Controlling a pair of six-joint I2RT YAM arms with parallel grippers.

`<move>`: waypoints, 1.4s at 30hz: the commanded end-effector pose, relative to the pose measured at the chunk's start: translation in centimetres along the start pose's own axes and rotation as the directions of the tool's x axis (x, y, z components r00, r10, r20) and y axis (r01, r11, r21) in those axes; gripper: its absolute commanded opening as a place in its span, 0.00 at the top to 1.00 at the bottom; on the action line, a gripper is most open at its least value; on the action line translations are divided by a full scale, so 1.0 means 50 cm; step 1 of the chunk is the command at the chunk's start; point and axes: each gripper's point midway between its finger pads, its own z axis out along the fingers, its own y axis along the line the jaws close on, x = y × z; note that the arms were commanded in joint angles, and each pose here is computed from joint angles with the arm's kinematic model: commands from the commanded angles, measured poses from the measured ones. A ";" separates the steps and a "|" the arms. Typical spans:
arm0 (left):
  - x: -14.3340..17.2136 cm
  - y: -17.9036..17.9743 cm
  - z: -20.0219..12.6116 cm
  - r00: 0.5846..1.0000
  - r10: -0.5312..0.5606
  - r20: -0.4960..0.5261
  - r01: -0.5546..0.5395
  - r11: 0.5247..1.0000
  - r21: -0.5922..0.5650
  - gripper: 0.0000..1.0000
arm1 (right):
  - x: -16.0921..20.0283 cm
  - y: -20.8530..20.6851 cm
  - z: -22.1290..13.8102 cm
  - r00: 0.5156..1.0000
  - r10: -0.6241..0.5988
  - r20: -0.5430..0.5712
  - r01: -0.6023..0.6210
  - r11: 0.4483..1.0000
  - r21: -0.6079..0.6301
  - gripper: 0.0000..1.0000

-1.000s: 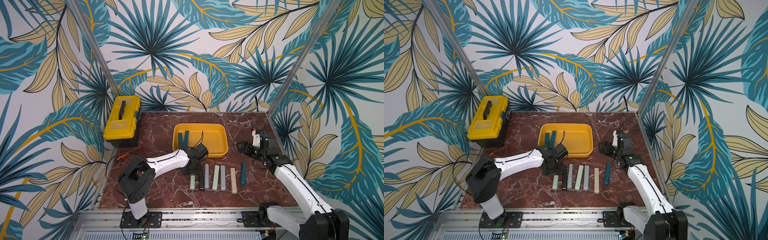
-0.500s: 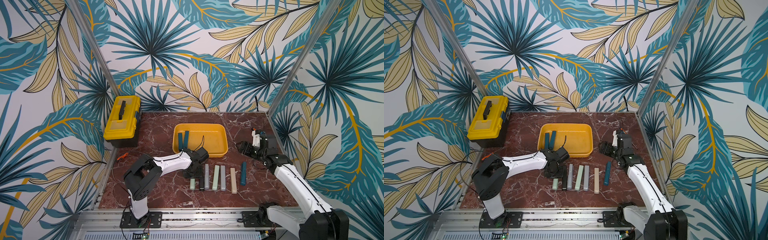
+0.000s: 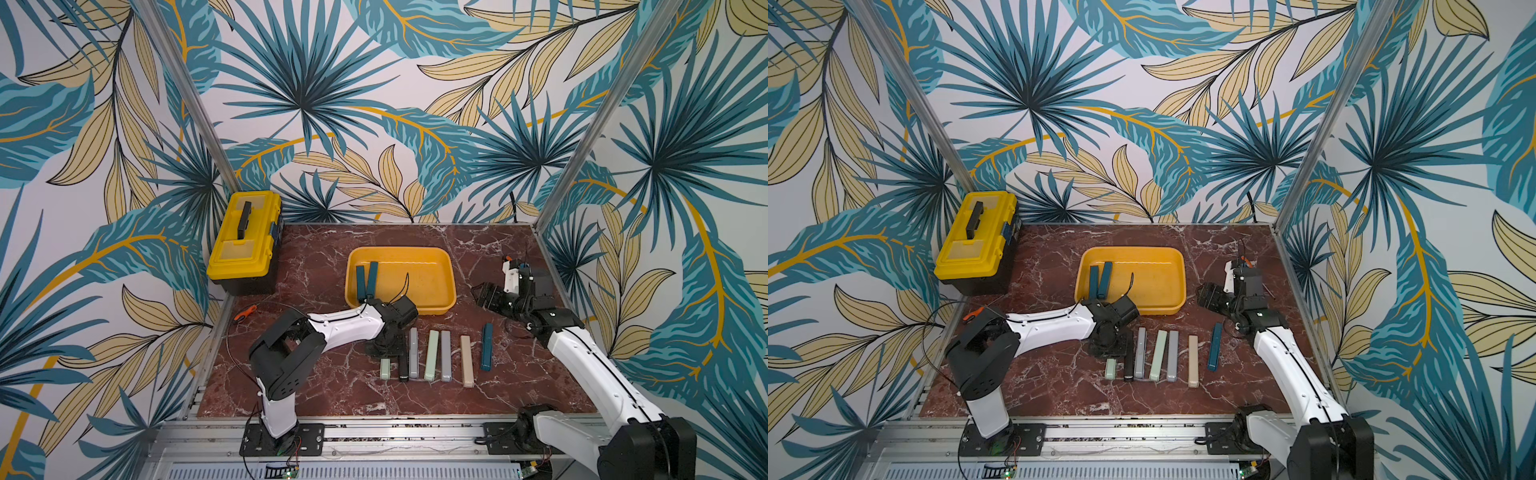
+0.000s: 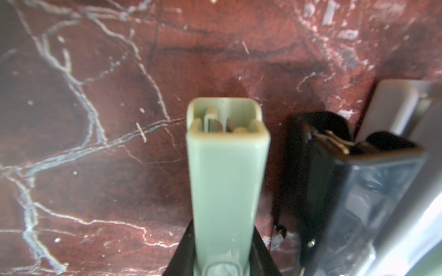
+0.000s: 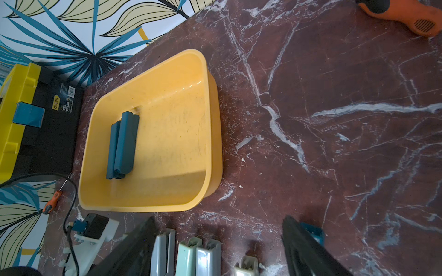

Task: Put the pruning pliers into the storage box
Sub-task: Pick up the pruning pliers from the center of the board.

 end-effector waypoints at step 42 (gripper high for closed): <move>-0.363 -0.062 -0.238 0.965 0.093 0.243 -0.108 0.993 0.048 0.85 | 0.015 -0.001 0.019 1.000 0.002 -0.011 -0.002 1.000 -0.009 0.16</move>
